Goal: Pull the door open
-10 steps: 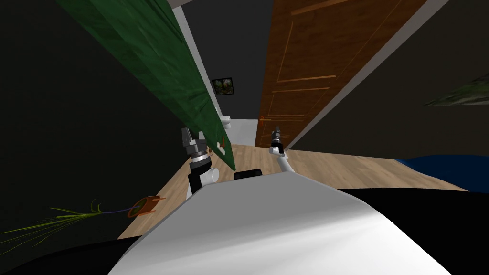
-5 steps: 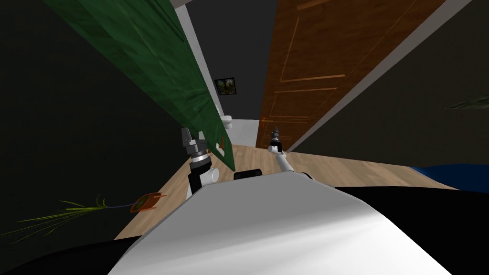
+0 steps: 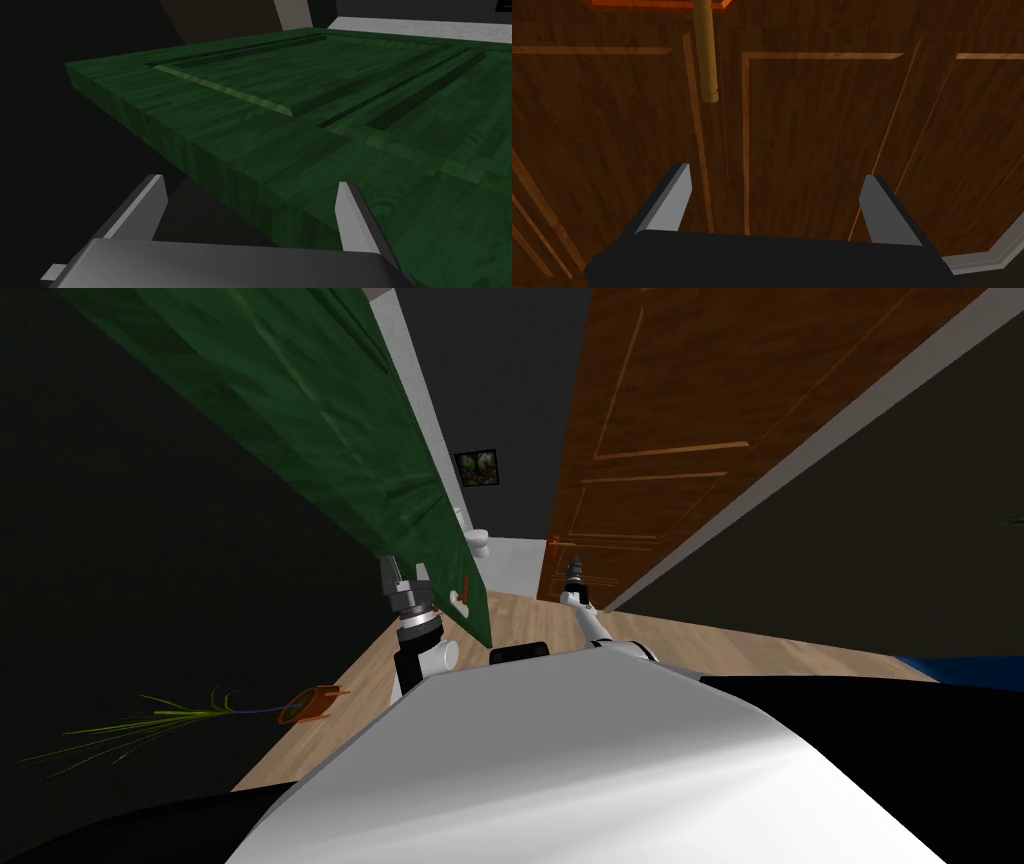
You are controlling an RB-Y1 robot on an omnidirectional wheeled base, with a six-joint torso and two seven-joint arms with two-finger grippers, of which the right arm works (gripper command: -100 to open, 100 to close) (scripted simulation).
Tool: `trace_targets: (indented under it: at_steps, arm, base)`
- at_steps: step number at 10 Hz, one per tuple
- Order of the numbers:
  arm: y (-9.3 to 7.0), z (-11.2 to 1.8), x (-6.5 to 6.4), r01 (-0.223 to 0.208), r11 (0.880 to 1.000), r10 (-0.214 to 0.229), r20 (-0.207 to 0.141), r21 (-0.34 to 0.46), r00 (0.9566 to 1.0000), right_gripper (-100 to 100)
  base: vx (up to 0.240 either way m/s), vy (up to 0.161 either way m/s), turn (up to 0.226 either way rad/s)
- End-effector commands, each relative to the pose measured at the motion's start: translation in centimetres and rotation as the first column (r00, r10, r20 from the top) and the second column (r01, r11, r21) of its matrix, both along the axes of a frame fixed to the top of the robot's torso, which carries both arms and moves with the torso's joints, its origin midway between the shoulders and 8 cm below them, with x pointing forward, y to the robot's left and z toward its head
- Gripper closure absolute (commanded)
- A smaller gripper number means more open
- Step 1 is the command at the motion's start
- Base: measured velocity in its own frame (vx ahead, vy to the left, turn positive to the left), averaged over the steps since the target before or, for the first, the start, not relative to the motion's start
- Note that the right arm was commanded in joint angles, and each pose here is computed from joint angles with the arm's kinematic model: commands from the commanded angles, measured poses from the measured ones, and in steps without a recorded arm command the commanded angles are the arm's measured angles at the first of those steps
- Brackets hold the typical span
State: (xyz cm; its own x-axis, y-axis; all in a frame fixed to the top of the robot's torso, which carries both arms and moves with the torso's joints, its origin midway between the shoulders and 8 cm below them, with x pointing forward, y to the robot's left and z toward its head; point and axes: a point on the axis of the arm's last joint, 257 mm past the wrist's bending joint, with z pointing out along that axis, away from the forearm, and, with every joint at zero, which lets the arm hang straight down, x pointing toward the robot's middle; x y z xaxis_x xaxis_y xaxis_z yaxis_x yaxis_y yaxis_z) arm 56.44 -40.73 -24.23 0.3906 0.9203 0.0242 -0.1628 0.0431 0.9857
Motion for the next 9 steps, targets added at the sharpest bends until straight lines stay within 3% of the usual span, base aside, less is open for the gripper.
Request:
trace_targets:
  at_steps: [1, 9]
  arm:
    - [-0.1, -0.8, 0.4, 0.007, 1.0, -0.007, -0.022, 0.006, 0.9997, -100]
    - [-0.5, -3.8, 2.2, 0.04, 0.999, -0.036, -0.121, 0.032, 0.992, -100]
  base:
    - [0.038, -0.042, 0.059]
    - [0.061, -0.057, 0.079]
